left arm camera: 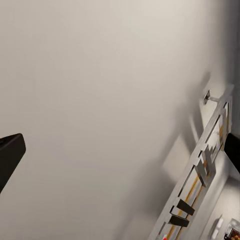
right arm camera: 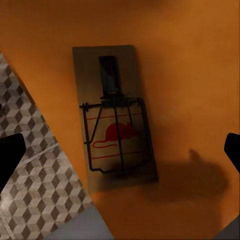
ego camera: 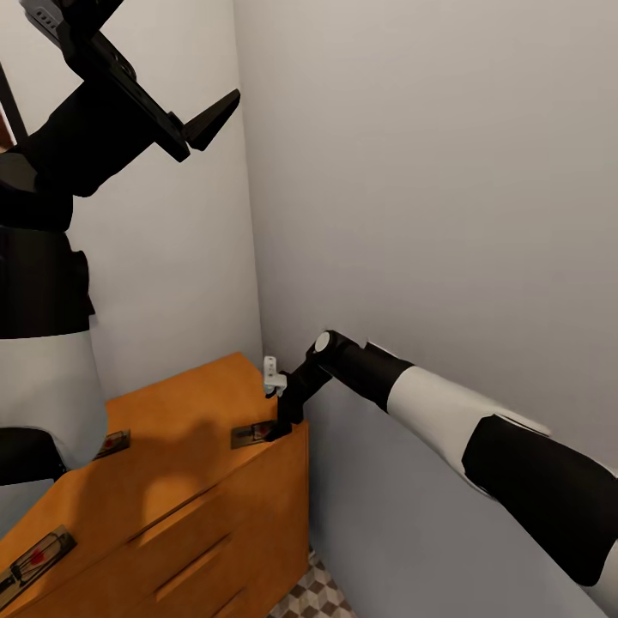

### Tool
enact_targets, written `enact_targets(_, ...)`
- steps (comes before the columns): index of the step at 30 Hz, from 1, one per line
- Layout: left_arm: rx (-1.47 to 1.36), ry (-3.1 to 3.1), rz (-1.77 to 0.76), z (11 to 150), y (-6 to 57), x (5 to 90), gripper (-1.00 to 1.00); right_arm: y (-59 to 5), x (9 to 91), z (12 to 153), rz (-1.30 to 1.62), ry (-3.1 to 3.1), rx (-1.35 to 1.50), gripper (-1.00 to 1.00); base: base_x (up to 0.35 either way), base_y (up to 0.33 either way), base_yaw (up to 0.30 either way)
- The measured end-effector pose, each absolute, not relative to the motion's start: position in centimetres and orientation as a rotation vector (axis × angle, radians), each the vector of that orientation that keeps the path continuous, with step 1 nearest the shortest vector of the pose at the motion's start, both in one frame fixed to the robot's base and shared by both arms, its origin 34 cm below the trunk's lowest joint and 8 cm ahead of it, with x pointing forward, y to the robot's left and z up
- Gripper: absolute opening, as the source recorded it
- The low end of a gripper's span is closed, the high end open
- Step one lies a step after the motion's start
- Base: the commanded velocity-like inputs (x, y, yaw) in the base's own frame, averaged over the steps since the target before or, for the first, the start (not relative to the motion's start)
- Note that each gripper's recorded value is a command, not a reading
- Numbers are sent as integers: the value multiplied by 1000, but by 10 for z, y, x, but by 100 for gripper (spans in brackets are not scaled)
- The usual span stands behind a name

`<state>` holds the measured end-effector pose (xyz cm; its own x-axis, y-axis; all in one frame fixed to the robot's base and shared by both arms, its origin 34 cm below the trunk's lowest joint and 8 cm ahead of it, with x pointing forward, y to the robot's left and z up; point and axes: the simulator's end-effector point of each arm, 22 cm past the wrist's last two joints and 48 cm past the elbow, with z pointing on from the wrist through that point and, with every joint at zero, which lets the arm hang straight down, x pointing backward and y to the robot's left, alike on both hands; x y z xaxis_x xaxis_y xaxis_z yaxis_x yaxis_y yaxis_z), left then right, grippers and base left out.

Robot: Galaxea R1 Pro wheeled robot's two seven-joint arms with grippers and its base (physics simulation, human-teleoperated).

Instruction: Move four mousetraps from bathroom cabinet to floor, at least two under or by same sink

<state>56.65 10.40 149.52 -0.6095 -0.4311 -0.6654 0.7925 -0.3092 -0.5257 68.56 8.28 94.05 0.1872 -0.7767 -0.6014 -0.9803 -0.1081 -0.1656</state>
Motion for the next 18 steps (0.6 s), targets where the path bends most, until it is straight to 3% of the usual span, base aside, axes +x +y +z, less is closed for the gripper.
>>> enact_targets(18,523,1115,-1988,1495,104,566,100,84,674,921,544,1664,-1938,100,0,0,0)
